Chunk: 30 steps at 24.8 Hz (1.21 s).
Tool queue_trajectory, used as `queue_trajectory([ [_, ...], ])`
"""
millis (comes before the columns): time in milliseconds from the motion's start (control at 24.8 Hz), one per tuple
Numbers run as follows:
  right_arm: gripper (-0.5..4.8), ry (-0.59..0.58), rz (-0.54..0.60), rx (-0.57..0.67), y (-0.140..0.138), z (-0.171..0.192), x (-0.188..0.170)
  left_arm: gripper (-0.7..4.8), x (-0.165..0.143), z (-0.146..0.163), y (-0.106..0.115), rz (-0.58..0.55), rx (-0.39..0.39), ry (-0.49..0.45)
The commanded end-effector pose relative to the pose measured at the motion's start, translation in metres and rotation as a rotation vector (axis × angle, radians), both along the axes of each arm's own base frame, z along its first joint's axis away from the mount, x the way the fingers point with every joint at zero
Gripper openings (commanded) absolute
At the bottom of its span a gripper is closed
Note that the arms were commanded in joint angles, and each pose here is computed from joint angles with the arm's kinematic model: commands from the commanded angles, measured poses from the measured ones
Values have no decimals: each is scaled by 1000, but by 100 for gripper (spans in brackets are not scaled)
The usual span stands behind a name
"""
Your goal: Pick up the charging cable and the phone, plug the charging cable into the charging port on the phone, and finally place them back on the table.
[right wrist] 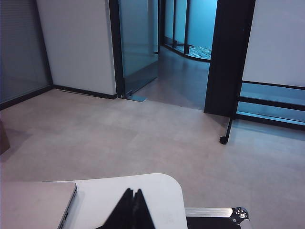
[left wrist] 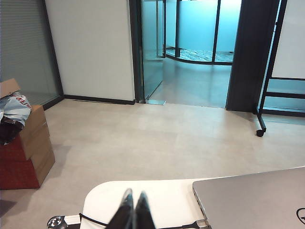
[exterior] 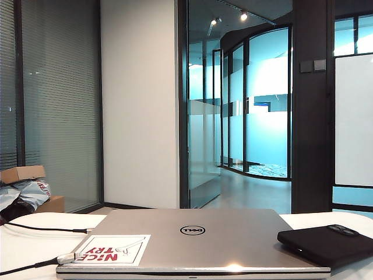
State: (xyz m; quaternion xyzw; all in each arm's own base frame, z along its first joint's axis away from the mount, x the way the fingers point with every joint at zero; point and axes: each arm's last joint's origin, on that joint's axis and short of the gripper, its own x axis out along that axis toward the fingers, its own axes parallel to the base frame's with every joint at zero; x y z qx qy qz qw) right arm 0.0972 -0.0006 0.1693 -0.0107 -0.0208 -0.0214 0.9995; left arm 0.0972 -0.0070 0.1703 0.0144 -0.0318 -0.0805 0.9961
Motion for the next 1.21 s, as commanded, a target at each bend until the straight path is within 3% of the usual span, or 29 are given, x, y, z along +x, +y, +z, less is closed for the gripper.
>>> queue_trajectory([
  [40,-1,-19,-1,3,0,1,0,-5,0,1,0,1,-1,-11],
  [242,-1,-28,-2,4,0,2,0,-5,0,1,0,1,-1,-11],
  [323,-2,-47,-49,8,-1,11,-2,-5,-1,6,0,-2,-47,-25],
  [444,-3,-139,-107,45,-3,49,-12,-5,-9,39,0,-21,-170,-114],
  [646,-3,-163,-70,43,-2,100,-12,-5,-21,84,1,-30,-179,-211],
  [969,-3,-127,136,22,4,171,18,-5,8,123,0,-23,-173,-126],
  [1211,-3,-24,233,25,12,203,35,-5,57,149,-11,-67,-125,8],
])
